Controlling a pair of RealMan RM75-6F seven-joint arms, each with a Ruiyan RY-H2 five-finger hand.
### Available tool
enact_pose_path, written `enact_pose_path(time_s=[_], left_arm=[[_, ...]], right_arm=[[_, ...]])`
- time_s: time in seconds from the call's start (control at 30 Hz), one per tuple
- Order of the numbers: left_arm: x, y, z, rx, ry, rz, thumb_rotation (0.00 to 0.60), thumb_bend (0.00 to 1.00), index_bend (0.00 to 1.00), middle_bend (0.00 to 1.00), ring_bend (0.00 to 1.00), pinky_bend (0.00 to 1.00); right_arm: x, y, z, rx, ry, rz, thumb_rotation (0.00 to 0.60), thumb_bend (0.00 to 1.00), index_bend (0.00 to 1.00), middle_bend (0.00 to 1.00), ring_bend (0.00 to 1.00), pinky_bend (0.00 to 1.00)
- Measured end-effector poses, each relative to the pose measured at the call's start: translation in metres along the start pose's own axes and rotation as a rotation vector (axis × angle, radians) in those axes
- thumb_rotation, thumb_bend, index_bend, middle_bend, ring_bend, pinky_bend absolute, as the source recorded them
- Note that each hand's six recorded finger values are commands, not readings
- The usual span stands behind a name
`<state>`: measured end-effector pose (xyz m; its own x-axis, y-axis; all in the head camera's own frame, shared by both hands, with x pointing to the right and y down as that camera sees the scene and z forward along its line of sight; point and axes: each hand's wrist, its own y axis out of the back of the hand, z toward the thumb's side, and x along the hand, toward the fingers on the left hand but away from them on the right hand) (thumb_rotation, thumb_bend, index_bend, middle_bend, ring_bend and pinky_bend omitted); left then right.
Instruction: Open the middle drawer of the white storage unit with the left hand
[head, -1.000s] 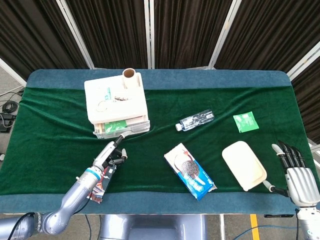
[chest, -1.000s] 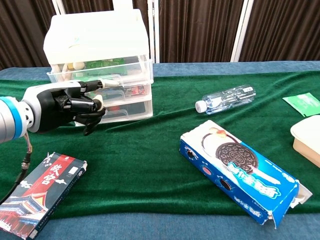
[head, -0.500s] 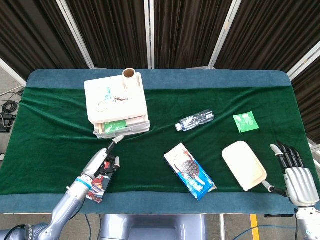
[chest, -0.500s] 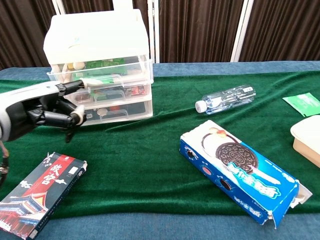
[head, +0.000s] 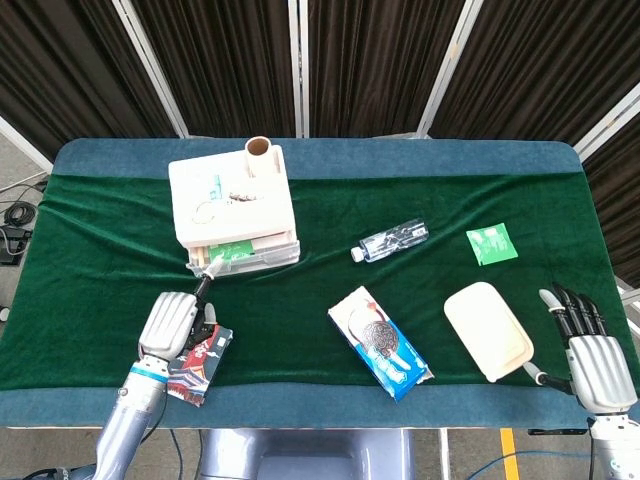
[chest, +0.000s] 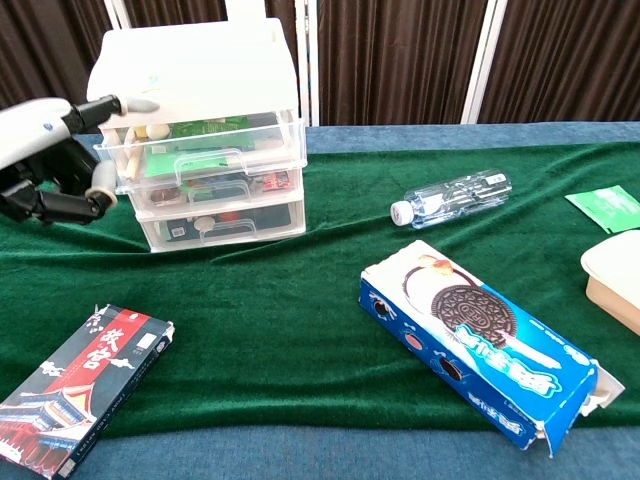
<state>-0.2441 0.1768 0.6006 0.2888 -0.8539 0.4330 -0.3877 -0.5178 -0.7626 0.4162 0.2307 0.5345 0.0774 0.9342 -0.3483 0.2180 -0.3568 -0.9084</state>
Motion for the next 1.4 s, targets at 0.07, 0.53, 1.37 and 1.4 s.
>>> enact_pose_path(time_s=[0.07, 0.53, 1.37, 1.4], left_arm=[[0.001, 0.003, 0.002, 0.048, 0.015, 0.012, 0.600, 0.85, 0.00, 0.88, 0.75, 0.75], [0.026, 0.006, 0.003, 0.103, 0.154, -0.046, 0.600, 0.85, 0.00, 0.88, 0.75, 0.75], [0.037, -0.001, 0.004, 0.090, 0.183, -0.115, 0.600, 0.86, 0.13, 0.89, 0.75, 0.75], [0.037, -0.001, 0.004, 0.090, 0.184, -0.116, 0.600, 0.86, 0.13, 0.89, 0.75, 0.75]], right_arm=[[0.000, 0.000, 0.001, 0.001, 0.003, 0.001, 0.600, 0.02, 0.04, 0.00, 0.00, 0.00], [0.000, -0.001, 0.001, 0.000, 0.003, 0.002, 0.600, 0.02, 0.04, 0.00, 0.00, 0.00], [0.000, 0.001, 0.000, -0.006, 0.003, -0.003, 0.600, 0.02, 0.04, 0.00, 0.00, 0.00], [0.000, 0.001, 0.000, -0.006, 0.003, -0.004, 0.600, 0.02, 0.04, 0.00, 0.00, 0.00]])
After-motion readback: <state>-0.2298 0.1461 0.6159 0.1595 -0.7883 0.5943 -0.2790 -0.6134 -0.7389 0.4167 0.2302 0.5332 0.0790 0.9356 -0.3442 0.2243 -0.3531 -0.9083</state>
